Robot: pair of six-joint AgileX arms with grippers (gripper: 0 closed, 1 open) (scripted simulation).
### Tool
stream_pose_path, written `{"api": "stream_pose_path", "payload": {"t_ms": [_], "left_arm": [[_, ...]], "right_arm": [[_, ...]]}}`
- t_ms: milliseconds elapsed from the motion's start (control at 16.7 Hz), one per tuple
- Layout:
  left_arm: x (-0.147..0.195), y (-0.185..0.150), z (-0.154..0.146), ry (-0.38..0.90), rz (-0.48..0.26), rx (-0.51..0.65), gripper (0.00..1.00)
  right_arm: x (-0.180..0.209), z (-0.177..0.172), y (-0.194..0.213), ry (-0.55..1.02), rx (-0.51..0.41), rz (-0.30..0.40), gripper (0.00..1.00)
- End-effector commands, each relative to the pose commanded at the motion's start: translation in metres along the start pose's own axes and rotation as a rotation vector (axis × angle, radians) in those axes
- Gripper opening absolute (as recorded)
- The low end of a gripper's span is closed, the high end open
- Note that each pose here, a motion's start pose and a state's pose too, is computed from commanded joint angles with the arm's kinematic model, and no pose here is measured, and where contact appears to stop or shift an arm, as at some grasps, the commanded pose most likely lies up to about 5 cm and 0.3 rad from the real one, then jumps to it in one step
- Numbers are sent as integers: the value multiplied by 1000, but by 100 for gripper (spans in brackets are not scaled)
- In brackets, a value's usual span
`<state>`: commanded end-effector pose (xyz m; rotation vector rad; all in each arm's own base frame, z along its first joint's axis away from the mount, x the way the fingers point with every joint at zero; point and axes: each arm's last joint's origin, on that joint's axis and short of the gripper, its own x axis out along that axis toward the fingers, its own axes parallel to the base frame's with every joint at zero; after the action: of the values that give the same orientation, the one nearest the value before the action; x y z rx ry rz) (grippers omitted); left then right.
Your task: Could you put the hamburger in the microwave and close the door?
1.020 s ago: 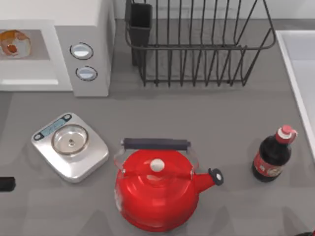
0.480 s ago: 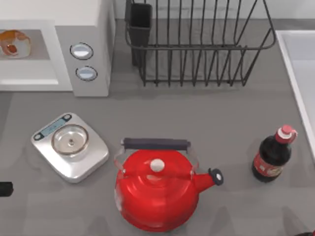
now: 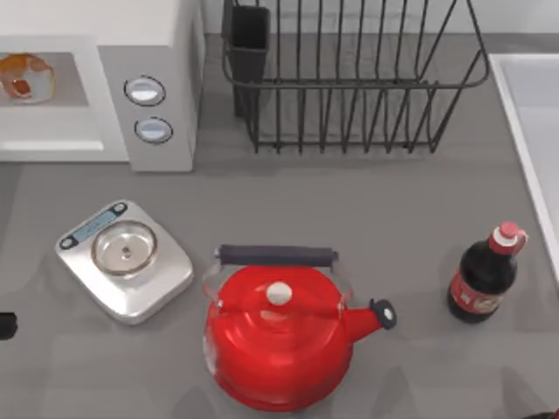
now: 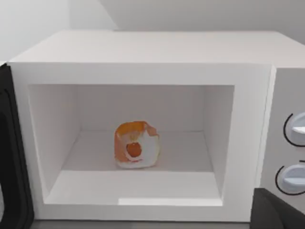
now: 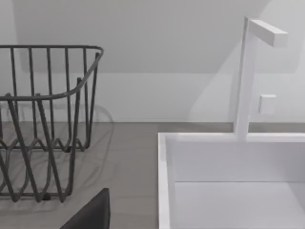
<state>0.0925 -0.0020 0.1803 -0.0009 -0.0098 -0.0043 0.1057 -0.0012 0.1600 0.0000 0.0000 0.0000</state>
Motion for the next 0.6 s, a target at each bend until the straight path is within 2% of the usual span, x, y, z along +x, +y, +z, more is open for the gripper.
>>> {"api": "stream_pose_path", "payload": {"t_ms": [600], "left_arm": [[-1, 3, 7, 18, 7, 1, 0]], "right_arm": [[0, 0, 0, 0, 0, 0, 100]]}}
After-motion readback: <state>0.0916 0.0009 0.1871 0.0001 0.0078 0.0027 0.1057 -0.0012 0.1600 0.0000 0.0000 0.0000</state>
